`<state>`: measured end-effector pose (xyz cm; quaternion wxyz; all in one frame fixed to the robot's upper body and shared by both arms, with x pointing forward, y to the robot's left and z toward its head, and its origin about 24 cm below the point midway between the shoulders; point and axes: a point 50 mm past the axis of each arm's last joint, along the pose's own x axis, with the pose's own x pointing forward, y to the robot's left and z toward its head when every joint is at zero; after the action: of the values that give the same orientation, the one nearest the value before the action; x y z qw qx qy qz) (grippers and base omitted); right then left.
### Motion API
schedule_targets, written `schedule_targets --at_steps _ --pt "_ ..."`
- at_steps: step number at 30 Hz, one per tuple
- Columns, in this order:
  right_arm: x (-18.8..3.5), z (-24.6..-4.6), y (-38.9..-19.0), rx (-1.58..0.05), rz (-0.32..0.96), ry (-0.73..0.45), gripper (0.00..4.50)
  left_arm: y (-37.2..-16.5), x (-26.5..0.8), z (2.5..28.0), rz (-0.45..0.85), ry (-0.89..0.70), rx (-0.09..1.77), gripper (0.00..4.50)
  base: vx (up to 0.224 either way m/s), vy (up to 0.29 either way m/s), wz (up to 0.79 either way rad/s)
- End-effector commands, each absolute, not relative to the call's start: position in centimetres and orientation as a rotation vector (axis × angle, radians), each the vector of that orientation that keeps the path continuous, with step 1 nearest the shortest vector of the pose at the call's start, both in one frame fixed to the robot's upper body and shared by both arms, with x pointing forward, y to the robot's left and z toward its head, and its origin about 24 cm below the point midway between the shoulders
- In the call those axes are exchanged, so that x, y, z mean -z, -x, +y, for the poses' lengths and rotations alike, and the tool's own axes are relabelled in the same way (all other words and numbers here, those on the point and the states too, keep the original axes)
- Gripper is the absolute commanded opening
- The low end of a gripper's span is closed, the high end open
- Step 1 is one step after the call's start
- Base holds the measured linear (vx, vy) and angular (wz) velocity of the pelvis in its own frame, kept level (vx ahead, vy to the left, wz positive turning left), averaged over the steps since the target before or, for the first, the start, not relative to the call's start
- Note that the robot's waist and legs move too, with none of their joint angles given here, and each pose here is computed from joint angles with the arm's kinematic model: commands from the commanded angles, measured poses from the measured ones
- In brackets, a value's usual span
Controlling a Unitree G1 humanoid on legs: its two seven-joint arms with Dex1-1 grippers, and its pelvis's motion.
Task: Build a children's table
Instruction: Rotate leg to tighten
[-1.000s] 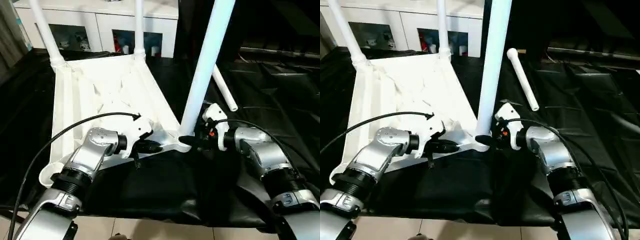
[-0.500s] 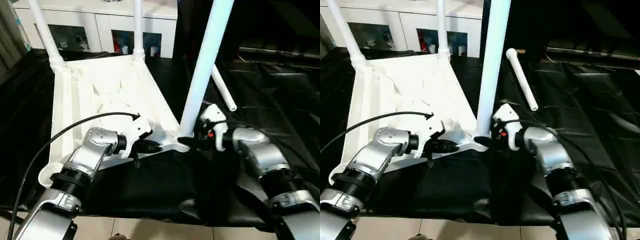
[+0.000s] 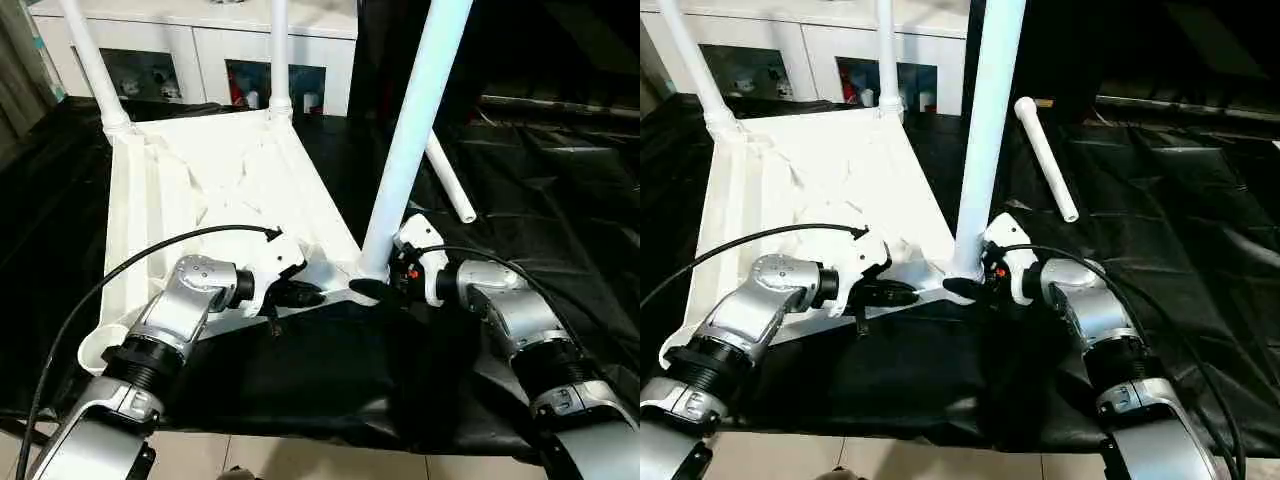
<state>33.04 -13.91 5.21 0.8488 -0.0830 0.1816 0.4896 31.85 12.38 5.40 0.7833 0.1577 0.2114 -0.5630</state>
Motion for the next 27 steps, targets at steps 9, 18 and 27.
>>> schedule_targets --at_steps 9,18,27 --pt "-4.9 -13.5 -32.8 -1.068 0.394 0.146 2.78 -31.2 -4.8 11.6 0.491 -0.345 1.272 0.00 0.000 0.000 0.00" --pt "-2.8 -12.0 -33.8 -0.751 0.394 0.028 2.77 -32.6 -4.4 10.5 0.492 -0.313 1.081 0.00 0.000 0.000 0.00" --pt "-1.8 -8.8 -35.3 -0.381 0.420 -0.036 2.77 -34.1 -5.3 3.8 0.438 -0.241 0.891 0.00 0.000 0.000 0.00"
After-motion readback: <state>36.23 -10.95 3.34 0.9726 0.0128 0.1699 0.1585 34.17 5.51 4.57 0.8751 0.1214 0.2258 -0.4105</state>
